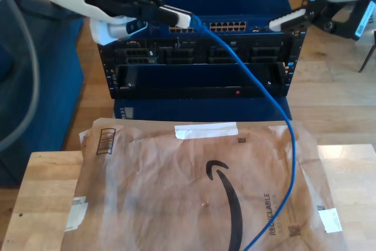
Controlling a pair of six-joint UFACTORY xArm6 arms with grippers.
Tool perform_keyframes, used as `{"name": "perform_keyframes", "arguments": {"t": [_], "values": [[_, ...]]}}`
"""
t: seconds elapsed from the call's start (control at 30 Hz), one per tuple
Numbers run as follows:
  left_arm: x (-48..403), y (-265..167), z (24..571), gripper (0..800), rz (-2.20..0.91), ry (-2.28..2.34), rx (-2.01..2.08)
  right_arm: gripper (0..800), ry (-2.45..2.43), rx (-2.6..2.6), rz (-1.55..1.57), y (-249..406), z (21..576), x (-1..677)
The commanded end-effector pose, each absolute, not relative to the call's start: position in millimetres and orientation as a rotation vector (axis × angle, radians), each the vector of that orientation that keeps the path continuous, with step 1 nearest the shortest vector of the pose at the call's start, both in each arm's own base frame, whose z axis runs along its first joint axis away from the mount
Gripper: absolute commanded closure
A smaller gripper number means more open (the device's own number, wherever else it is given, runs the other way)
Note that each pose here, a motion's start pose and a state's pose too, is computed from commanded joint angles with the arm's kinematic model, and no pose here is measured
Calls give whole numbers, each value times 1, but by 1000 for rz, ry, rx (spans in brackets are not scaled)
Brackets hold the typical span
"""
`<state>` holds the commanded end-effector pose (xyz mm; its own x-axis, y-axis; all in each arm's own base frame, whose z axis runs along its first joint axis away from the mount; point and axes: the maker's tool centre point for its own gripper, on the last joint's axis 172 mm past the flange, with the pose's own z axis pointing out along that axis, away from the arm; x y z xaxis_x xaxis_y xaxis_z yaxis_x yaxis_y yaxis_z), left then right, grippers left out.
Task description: Grab the cable and plug it in
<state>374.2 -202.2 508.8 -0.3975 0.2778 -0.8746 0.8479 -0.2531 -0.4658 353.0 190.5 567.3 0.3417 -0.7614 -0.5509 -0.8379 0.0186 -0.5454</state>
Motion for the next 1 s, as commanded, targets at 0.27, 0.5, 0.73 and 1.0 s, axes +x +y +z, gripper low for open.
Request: {"name": "perform_keyframes", "arguments": {"t": [0.27, 0.5, 0.73, 1.0], "values": [[372, -202, 522, 797, -1787, 1475, 1331, 6, 1218, -1734, -31, 241, 536, 376], [370, -199, 527, 797, -1861, 1459, 1288, 8, 1125, -1659, -115, 232, 575, 350], [369, -187, 560, 797, -2025, 1298, 1132, 8, 1097, -1582, -154, 220, 588, 336], [366, -187, 554, 794, -2059, 1296, 1116, 11, 960, -1634, -153, 271, 574, 335]]}}
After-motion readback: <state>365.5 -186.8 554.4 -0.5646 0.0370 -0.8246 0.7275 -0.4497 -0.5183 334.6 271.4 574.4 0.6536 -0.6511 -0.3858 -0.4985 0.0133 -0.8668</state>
